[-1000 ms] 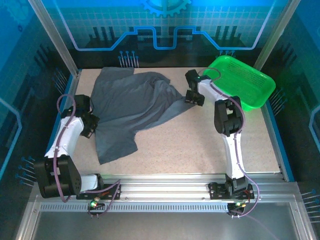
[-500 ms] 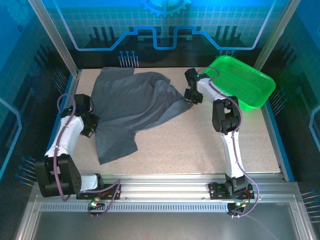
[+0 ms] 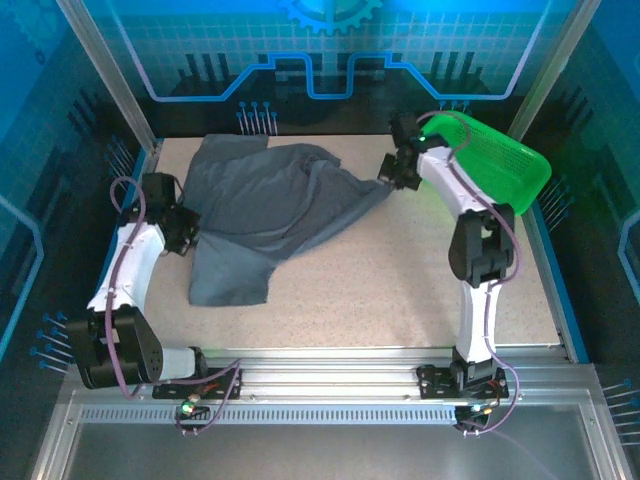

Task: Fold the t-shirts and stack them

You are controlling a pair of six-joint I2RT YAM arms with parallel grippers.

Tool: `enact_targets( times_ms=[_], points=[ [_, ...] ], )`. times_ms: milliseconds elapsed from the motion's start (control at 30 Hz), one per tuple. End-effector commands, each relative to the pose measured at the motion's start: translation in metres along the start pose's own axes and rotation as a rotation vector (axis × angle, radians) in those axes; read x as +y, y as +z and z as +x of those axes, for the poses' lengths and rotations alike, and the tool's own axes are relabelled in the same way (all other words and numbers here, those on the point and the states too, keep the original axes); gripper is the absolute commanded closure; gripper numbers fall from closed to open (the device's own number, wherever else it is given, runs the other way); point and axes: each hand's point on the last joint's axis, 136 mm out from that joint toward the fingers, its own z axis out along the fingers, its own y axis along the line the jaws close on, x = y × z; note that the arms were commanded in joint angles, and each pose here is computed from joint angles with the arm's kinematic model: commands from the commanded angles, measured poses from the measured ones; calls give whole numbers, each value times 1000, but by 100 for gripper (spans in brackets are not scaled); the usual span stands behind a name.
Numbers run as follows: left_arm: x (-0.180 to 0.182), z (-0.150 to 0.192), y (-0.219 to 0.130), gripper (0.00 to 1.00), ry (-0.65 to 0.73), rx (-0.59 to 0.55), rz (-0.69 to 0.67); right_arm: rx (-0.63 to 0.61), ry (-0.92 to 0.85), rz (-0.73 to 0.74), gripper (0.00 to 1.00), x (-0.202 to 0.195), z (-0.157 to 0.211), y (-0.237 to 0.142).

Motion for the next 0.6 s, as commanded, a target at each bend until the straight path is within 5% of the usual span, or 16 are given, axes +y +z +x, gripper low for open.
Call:
enact_targets(
  times_ms=[0,233,567],
  points=[
    [-78,-24,-42,100,-52,-43,262,-209,49,-213,100,32,-62,-82],
    [-167,-77,-171,100,-113,-287,680,-552,87,-448,100,47,-117,-228],
    [-165,-91,-344,100,-179,-565,1083,-898,206,-590,100,-7,-95,-395]
  ],
)
